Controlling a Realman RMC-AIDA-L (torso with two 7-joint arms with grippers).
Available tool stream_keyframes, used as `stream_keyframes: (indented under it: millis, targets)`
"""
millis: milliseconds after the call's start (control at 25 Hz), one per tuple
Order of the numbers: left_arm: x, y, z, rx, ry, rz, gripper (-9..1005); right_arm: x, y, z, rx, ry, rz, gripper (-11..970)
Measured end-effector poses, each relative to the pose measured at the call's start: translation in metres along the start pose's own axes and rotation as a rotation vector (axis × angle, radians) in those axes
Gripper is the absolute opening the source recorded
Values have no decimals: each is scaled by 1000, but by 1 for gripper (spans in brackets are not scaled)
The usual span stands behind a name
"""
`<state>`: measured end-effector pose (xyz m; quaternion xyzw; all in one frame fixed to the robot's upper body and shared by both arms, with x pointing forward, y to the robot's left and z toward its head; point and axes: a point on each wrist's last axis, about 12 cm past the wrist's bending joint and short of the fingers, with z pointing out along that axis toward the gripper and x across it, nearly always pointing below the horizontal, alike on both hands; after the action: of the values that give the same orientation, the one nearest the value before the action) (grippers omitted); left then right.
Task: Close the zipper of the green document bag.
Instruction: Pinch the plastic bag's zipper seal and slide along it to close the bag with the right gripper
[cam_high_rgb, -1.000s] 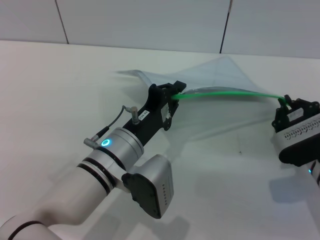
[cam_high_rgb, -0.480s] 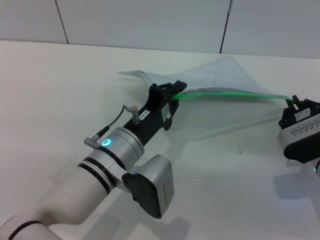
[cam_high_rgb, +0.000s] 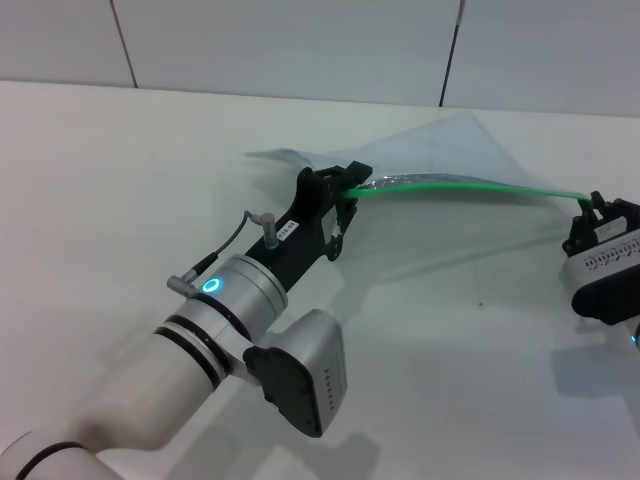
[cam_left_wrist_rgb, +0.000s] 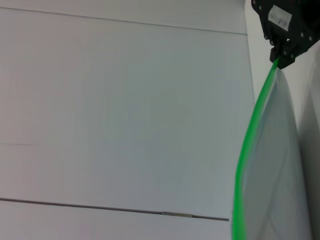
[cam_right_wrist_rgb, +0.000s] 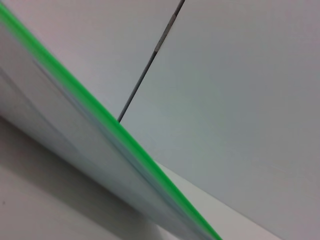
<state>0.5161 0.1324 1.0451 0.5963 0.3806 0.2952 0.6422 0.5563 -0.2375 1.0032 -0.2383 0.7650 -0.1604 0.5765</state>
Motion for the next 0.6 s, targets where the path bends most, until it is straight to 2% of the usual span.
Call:
stream_keyframes:
  millis: [600]
  targets:
    - [-3, 0, -3, -14, -35, 3, 71, -4, 1, 2, 11, -1, 15, 183]
